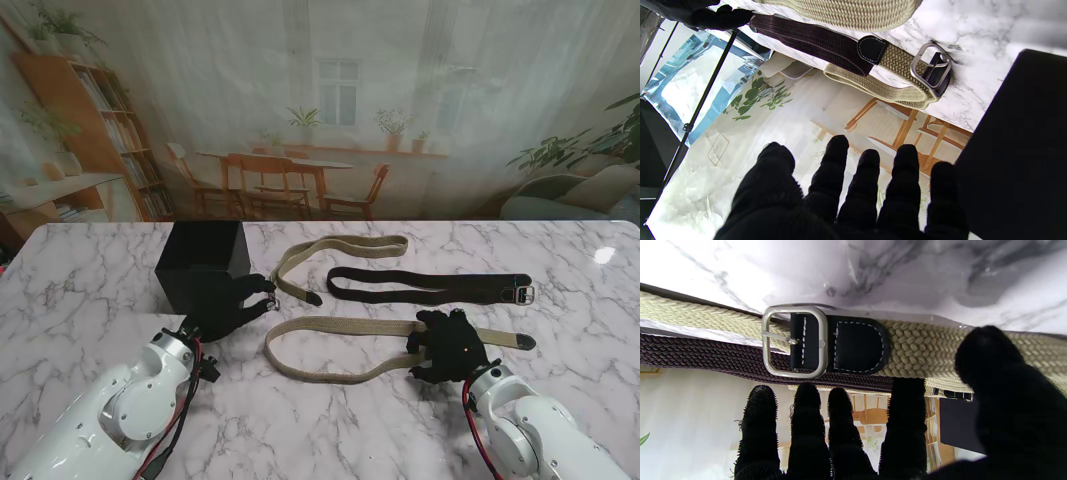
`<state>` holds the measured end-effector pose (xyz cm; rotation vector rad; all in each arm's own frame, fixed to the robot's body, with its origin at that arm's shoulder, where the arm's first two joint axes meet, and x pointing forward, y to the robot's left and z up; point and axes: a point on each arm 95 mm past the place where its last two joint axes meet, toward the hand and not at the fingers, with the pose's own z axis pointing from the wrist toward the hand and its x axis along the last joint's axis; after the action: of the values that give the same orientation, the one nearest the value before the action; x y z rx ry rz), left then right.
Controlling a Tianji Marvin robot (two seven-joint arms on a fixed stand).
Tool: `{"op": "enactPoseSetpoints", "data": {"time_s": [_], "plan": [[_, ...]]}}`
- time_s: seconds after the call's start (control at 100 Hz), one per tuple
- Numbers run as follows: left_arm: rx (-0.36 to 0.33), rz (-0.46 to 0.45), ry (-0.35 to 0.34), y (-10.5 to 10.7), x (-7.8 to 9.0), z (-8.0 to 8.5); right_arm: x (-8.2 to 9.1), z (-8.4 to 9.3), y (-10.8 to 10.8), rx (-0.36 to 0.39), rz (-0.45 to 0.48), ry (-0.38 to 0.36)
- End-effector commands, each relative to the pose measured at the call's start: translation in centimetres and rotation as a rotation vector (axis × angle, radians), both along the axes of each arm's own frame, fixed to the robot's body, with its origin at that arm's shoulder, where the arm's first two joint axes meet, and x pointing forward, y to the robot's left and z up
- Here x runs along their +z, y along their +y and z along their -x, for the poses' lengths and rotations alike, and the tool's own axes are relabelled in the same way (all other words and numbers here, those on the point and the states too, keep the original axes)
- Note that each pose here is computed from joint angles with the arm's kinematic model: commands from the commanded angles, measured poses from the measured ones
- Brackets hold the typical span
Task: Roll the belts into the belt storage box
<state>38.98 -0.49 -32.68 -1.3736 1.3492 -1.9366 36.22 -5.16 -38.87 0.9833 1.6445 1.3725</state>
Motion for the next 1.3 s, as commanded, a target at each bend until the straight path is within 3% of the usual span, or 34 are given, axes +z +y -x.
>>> {"op": "enactPoseSetpoints", "data": {"time_s": [0.0,0.28,0.5,0.68,0.86,1.0,1.29], "plan": [[-0.021,-0.005,0.012,-0.5,-0.1,0.3,-0.5,0.3,-0.1,-0.002,0.014,0.007],[-0.066,-0.024,0.021,-1.5,0.0,0.7,-0.8,0.4,-1.1,0.003,0.007,-0.050],[-0.116,-0.019,0.019,-3.0,0.6,1.1,-0.5,1.3,-2.6,-0.009,-0.015,-0.047],[-0.218,0.001,0.056,-4.5,1.6,1.1,-0.2,2.2,-3.6,-0.038,-0.019,-0.056],[-0.362,-0.075,0.062,-5.4,2.2,0.3,0.0,2.6,-4.0,-0.055,-0.038,-0.070],[-0.448,-0.126,0.114,-6.1,2.2,-0.4,0.7,2.9,-4.0,-0.056,-0.061,-0.076],[-0.503,-0.219,0.191,-7.3,0.4,-1.6,3.4,3.9,-3.5,-0.051,-0.182,-0.104]]}}
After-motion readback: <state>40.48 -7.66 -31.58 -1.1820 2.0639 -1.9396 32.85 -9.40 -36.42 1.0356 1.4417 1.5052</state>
